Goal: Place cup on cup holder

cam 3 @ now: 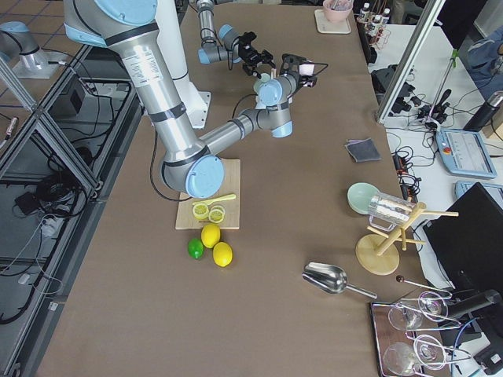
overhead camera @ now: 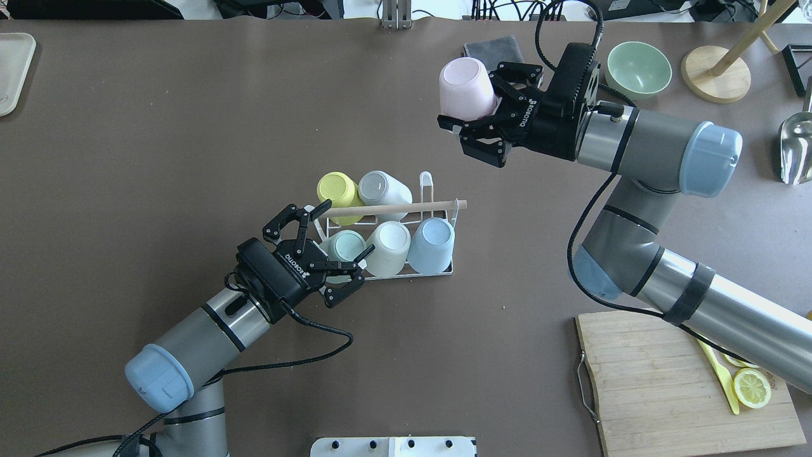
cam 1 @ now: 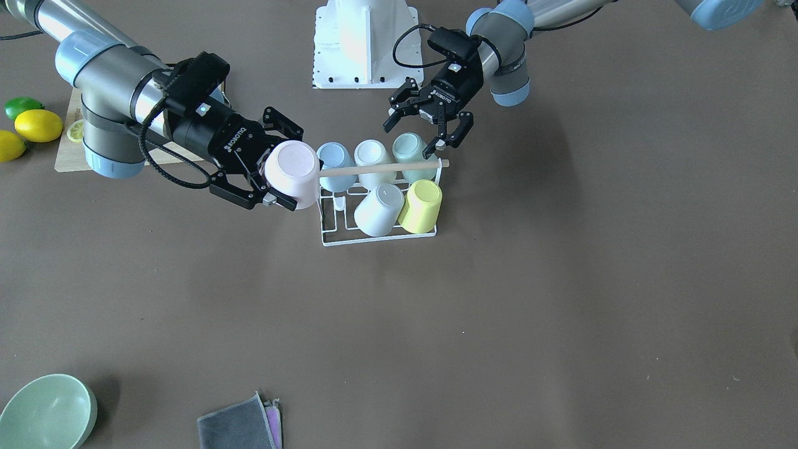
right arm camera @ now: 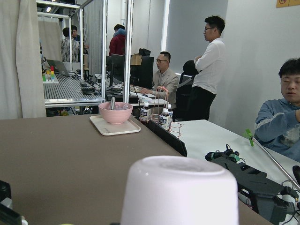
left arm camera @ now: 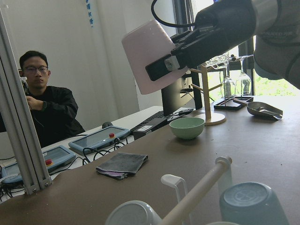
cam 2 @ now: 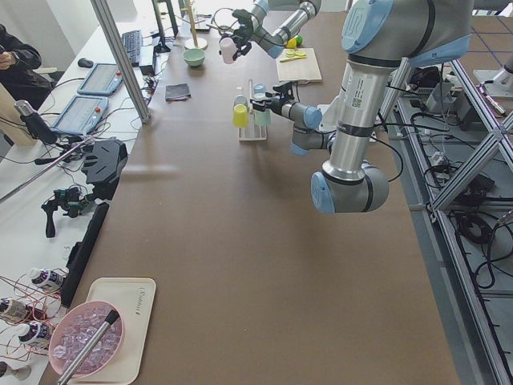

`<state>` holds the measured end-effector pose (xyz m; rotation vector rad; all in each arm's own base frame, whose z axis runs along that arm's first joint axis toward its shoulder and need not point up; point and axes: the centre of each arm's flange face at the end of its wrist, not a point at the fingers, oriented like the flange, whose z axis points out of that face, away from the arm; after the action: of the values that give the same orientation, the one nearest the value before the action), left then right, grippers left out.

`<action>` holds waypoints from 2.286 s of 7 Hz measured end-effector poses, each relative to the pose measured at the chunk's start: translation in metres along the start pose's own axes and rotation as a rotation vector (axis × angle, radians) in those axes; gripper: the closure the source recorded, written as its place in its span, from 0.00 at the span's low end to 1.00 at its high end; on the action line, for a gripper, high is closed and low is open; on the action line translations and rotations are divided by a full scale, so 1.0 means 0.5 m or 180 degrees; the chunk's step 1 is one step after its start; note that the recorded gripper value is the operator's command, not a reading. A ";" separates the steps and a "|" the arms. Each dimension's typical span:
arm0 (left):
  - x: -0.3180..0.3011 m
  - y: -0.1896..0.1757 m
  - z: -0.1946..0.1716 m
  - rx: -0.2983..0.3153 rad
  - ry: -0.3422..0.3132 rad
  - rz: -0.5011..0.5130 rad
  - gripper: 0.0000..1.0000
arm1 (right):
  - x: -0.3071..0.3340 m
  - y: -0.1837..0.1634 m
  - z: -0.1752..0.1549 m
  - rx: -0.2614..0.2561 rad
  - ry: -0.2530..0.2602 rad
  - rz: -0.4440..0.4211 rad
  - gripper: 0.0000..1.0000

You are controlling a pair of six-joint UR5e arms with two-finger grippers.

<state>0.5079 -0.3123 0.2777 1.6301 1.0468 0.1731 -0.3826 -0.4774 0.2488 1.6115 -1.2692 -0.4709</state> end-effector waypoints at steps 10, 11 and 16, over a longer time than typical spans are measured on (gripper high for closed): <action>-0.298 -0.160 0.035 -0.0272 -0.0919 0.0601 0.02 | -0.056 0.202 0.107 0.0053 -0.0300 0.0235 1.00; -0.344 -0.139 0.026 -0.0462 -0.1056 0.0736 0.02 | -0.055 0.204 0.118 0.0035 -0.0300 0.0237 1.00; -0.548 -0.093 0.042 -0.1846 -0.1197 0.1099 0.02 | -0.053 0.210 0.134 -0.0028 -0.0362 0.0234 0.01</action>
<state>0.3330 -0.5202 0.3405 1.2297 0.3691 0.3488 -0.4978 -0.4800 0.3034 1.5432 -1.4044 -0.5277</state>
